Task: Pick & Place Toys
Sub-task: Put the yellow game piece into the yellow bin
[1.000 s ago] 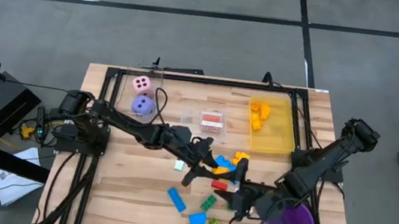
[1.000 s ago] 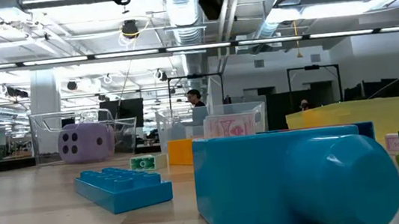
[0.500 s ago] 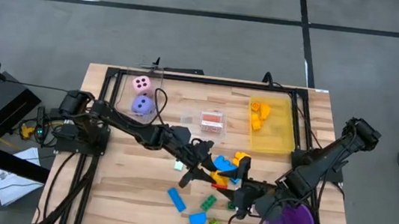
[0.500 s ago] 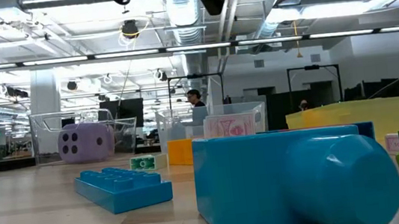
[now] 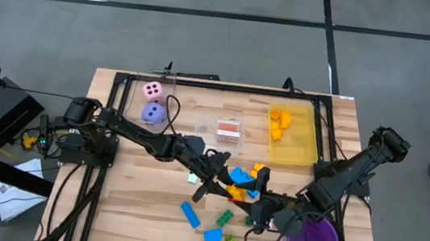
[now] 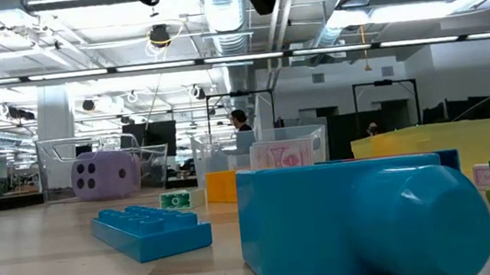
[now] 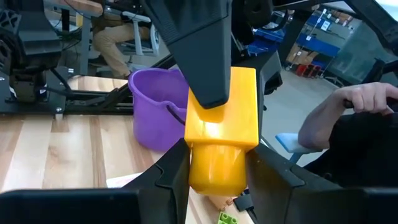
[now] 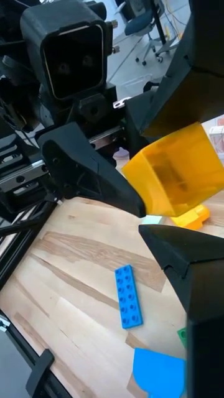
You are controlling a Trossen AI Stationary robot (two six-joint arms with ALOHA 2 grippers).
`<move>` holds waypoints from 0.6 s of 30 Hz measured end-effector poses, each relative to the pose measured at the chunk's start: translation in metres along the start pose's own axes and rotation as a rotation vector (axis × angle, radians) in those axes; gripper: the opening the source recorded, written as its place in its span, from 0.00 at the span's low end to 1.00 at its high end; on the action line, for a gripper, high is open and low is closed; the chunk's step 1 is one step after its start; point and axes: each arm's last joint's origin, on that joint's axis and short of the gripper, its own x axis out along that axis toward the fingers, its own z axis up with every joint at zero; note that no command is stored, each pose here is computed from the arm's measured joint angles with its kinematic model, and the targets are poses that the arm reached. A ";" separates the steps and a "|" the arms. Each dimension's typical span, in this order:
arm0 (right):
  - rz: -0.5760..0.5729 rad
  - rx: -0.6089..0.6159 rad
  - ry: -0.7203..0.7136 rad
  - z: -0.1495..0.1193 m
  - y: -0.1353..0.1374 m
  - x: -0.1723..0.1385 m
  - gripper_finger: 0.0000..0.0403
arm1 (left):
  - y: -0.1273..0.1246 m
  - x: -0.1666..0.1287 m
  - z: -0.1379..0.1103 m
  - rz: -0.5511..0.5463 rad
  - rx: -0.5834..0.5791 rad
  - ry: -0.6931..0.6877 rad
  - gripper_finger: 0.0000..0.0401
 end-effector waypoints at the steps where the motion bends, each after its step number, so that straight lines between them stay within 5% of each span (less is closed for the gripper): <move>1: 0.000 0.000 0.000 0.000 0.000 0.000 0.58 | 0.000 0.000 0.000 0.000 -0.001 0.000 0.29; 8: 0.000 -0.016 0.002 0.000 0.000 0.000 0.56 | 0.000 0.000 0.000 -0.017 -0.001 0.004 0.29; 18: 0.005 -0.048 0.005 -0.001 0.001 0.000 0.34 | -0.004 0.001 -0.001 -0.026 -0.007 0.011 0.35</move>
